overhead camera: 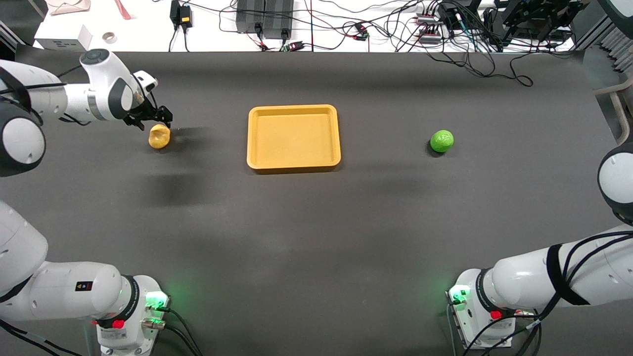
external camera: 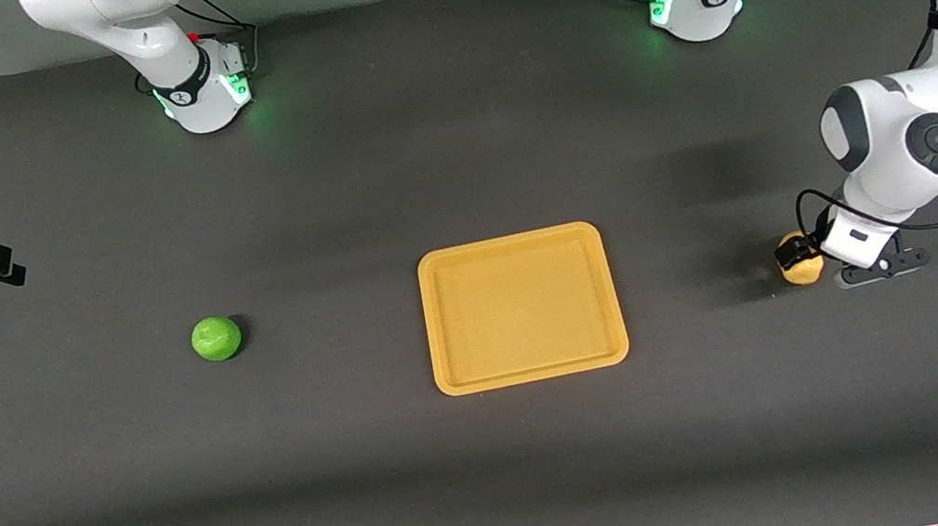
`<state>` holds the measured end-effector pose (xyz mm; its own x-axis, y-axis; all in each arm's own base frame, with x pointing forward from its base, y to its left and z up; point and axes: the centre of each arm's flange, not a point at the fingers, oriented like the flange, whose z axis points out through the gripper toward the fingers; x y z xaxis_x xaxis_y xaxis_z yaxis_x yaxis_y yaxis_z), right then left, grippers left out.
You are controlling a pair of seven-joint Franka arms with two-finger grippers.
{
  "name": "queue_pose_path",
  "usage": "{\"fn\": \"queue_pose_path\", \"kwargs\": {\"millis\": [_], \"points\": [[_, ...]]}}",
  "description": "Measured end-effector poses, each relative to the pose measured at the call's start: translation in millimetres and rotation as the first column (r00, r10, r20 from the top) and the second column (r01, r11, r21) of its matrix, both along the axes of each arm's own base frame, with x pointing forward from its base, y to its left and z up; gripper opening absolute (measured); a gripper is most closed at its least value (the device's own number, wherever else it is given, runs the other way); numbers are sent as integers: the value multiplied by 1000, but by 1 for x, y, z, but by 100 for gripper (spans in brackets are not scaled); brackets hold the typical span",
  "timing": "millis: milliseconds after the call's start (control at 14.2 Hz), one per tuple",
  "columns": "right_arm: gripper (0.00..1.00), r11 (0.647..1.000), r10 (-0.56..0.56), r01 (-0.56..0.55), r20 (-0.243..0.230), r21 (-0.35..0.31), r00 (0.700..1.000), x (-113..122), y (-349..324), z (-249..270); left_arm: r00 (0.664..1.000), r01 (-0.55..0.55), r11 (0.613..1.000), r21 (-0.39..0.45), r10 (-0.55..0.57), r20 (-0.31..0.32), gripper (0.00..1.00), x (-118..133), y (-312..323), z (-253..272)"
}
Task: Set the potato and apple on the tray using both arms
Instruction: 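Lower the left gripper over the yellow potato and close it, then carry the potato with the left gripper onto the tray and release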
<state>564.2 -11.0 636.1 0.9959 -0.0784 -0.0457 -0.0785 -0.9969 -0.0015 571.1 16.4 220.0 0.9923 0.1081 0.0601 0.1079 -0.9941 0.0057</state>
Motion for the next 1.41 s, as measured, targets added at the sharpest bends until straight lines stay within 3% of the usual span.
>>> {"fn": "queue_pose_path", "kwargs": {"millis": [351, 492, 562, 773, 1054, 1195, 1405], "points": [[100, 1000, 0, 0, 0, 0, 1000, 0, 0, 0, 1000, 1, 1000, -1, -1, -20, 96, -4, -1, -33], [100, 1000, 1, -1, 0, 0, 1000, 0, 0, 0, 1000, 3, 1000, -1, -3, -15, 73, -3, -2, -31], [100, 1000, 1, -1, 0, 0, 1000, 0, 0, 0, 1000, 6, 1000, -1, -6, -7, 67, -1, -3, -27], [100, 1000, 1, -1, 1, 0, 1000, 0, 0, 1, 1000, 28, 1000, -4, -28, 4, 66, 7, -20, 11], [100, 1000, 1, -1, 1, 0, 1000, 0, 1, 1, 999, -21, 1000, -11, 21, -41, 66, 11, -96, 118], [100, 1000, 2, -2, 1, 0, 1000, 0, 1, 1, 997, -56, 998, -11, 56, -54, 66, 0, -163, 157], [100, 1000, 1, -1, 2, 0, 1000, 0, 1, 1, 995, -78, 997, -8, 78, -63, 66, -30, -261, 159]]}}
